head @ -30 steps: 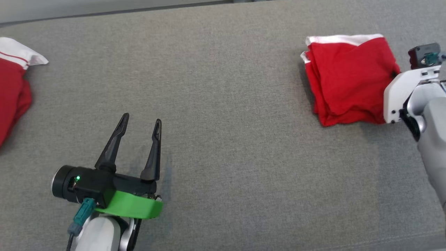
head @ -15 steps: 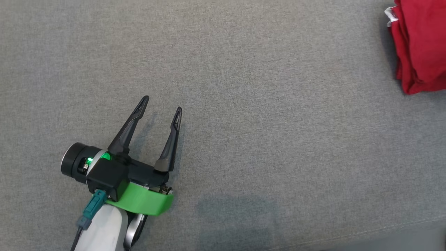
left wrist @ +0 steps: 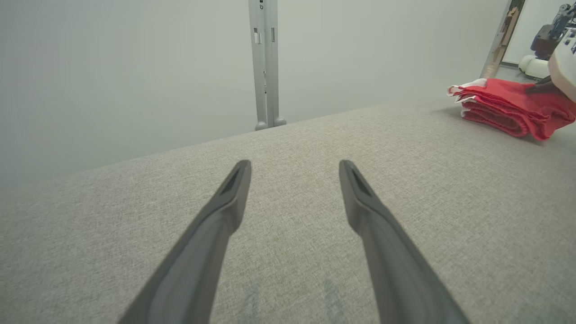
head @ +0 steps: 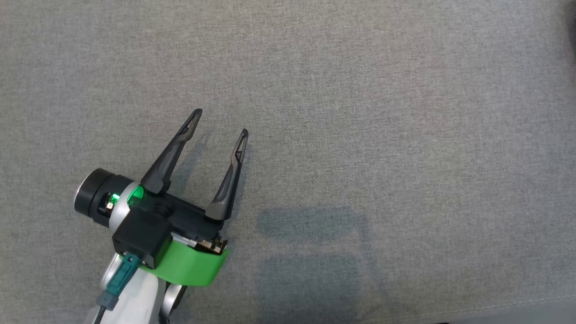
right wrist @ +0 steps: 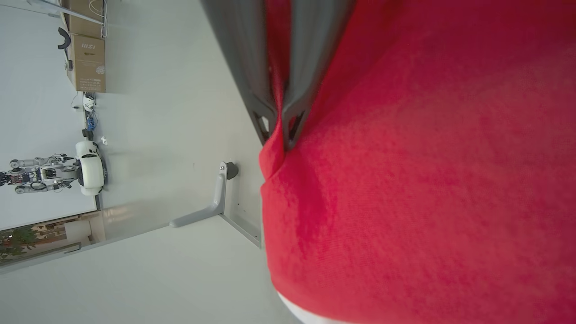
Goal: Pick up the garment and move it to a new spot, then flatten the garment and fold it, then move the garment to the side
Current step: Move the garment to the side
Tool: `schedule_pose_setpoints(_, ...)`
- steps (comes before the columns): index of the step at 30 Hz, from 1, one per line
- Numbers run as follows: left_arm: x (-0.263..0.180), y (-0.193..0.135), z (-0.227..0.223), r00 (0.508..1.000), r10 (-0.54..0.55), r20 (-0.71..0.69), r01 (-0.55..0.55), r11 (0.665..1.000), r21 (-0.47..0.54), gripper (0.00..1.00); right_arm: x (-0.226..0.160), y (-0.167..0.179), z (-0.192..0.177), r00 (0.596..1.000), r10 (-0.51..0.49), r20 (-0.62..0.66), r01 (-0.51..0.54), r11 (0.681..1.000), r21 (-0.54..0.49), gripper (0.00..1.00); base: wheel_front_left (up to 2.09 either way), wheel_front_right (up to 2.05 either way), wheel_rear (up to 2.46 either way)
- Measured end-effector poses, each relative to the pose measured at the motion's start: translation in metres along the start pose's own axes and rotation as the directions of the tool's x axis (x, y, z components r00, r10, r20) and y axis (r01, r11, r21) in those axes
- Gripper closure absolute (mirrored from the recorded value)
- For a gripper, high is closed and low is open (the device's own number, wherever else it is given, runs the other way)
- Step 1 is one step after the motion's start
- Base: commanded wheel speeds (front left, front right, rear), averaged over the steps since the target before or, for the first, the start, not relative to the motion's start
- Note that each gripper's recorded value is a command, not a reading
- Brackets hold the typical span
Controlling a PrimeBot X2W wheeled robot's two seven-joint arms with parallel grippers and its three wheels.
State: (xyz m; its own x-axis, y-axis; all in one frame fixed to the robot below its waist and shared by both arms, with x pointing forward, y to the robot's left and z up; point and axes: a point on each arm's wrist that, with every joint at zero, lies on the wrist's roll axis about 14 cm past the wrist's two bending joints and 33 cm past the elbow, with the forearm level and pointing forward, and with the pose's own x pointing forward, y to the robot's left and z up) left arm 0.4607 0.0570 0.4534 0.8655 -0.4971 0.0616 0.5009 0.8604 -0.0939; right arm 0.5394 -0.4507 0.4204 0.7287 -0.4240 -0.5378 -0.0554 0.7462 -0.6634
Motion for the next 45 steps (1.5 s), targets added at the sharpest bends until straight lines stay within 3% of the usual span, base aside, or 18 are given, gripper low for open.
schedule_pose_setpoints(1,0.0,0.0,0.0,1.0,-0.001,0.0,0.001,1.0,0.016,0.0,0.002,0.002,-0.002,1.0,0.001,-0.002,-0.001,1.0,0.004,0.0,0.0,0.0,0.0)
schedule_pose_setpoints(5,-0.001,0.0,0.005,1.0,0.003,0.009,-0.004,0.999,0.041,0.0,-0.001,0.009,0.008,0.997,0.009,0.079,-0.013,0.998,0.059,0.0,0.0,0.0,0.0)
schedule_pose_setpoints(11,-0.009,-0.001,0.015,1.0,0.023,0.014,-0.024,0.999,0.041,0.0,-0.023,0.011,0.02,0.973,-0.026,0.231,-0.032,0.97,0.241,0.0,0.0,0.0,0.0)
schedule_pose_setpoints(13,-0.018,0.004,0.01,0.998,0.063,-0.013,-0.063,0.998,0.027,0.0,-0.033,0.02,0.022,0.961,-0.03,0.274,-0.06,0.947,0.314,0.0,0.0,0.0,0.0)
schedule_pose_setpoints(17,-0.037,0.013,0.008,0.987,0.155,-0.048,-0.155,0.988,-0.012,0.0,-0.057,0.035,0.023,0.94,-0.021,0.339,-0.105,0.932,0.347,0.0,0.0,0.0,0.0)
schedule_pose_setpoints(23,-0.063,0.022,0.018,0.966,0.251,-0.059,-0.254,0.966,-0.04,0.0,-0.101,0.054,0.042,0.884,-0.049,0.465,-0.2,0.859,0.471,0.0,0.0,0.0,0.0)
schedule_pose_setpoints(28,-0.087,0.035,0.037,0.936,0.35,-0.027,-0.351,0.936,-0.038,0.0,-0.142,0.063,0.058,0.824,-0.071,0.562,-0.271,0.822,0.501,0.0,0.0,0.0,0.0)
schedule_pose_setpoints(32,-0.108,0.045,0.05,0.912,0.411,-0.003,-0.411,0.911,-0.023,0.0,-0.175,0.071,0.073,0.776,-0.089,0.624,-0.352,0.76,0.546,0.0,0.0,0.0,0.0)
schedule_pose_setpoints(38,-0.134,0.055,0.062,0.885,0.465,0.017,-0.465,0.885,0.001,0.0,-0.219,0.084,0.091,0.714,-0.096,0.693,-0.46,0.683,0.568,0.0,0.0,0.0,0.0)
schedule_pose_setpoints(45,-0.153,0.062,0.065,0.87,0.491,0.032,-0.492,0.87,0.036,0.0,-0.253,0.117,0.112,0.655,-0.065,0.752,-0.564,0.621,0.545,0.0,0.0,0.0,0.0)
